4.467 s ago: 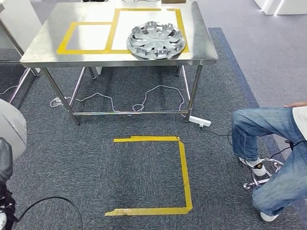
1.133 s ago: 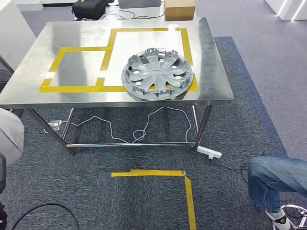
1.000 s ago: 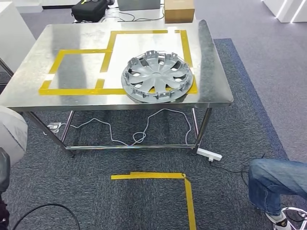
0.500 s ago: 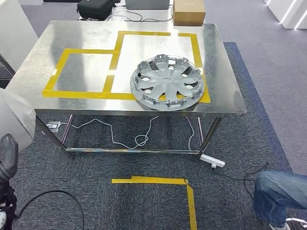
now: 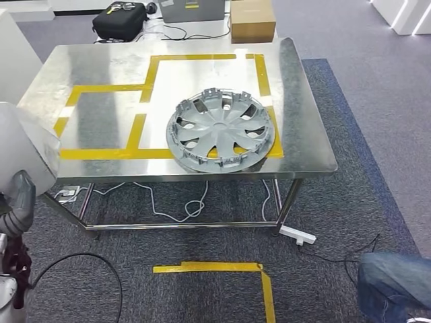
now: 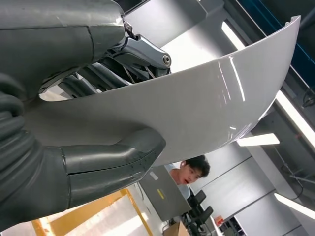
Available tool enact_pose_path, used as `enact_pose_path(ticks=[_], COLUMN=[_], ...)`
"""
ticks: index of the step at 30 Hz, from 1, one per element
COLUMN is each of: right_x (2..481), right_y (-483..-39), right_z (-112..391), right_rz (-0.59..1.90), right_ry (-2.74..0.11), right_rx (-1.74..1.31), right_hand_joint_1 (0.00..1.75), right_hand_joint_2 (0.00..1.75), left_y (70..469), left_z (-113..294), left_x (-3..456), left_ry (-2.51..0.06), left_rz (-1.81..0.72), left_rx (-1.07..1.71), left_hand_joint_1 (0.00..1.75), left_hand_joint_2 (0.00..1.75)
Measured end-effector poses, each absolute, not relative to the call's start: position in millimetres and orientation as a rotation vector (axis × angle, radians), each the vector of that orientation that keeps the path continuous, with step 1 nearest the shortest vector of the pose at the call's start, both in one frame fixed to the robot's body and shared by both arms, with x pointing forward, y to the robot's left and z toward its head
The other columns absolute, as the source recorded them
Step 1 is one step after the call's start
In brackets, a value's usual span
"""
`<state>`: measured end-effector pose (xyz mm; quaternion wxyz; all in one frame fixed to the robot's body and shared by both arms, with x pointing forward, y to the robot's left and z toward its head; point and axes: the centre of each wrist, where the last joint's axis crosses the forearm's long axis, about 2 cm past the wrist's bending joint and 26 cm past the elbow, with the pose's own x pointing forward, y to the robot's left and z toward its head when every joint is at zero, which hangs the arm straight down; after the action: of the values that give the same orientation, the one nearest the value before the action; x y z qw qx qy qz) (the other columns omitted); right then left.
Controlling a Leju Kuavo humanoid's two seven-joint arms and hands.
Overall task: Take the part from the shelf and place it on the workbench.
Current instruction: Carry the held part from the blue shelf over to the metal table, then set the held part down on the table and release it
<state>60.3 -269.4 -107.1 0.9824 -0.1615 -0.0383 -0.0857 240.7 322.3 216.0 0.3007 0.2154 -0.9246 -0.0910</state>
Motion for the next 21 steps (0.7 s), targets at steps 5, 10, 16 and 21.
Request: enact_pose_path(ticks=[5, 10, 16, 21], right_x=[60, 64, 62, 61], right_y=[-269, -269, -269, -269], right_z=[-107, -107, -107, -107], right_rz=[-0.170, -0.164, -0.161, -0.155], right_ry=[-0.081, -0.094, -0.091, -0.101], right_rx=[-0.323, -0.324, -0.325, -0.326], right_hand_joint_1=[0.00, 0.00, 0.00, 0.00], right_hand_joint_2=[1.75, 1.75, 1.75, 1.75], left_y=[323, 318, 312, 308], left_z=[218, 223, 221, 222], left_x=[246, 252, 257, 264], left_ry=[-2.441, -2.454, -2.440, -2.434], left_rz=[-0.282, -0.300, -0.317, -0.330], left_rx=[0.581, 0.566, 0.540, 0.521], left_hand_joint_1=[1.75, 1.75, 1.75, 1.75], left_hand_joint_2=[1.75, 1.75, 1.75, 1.75])
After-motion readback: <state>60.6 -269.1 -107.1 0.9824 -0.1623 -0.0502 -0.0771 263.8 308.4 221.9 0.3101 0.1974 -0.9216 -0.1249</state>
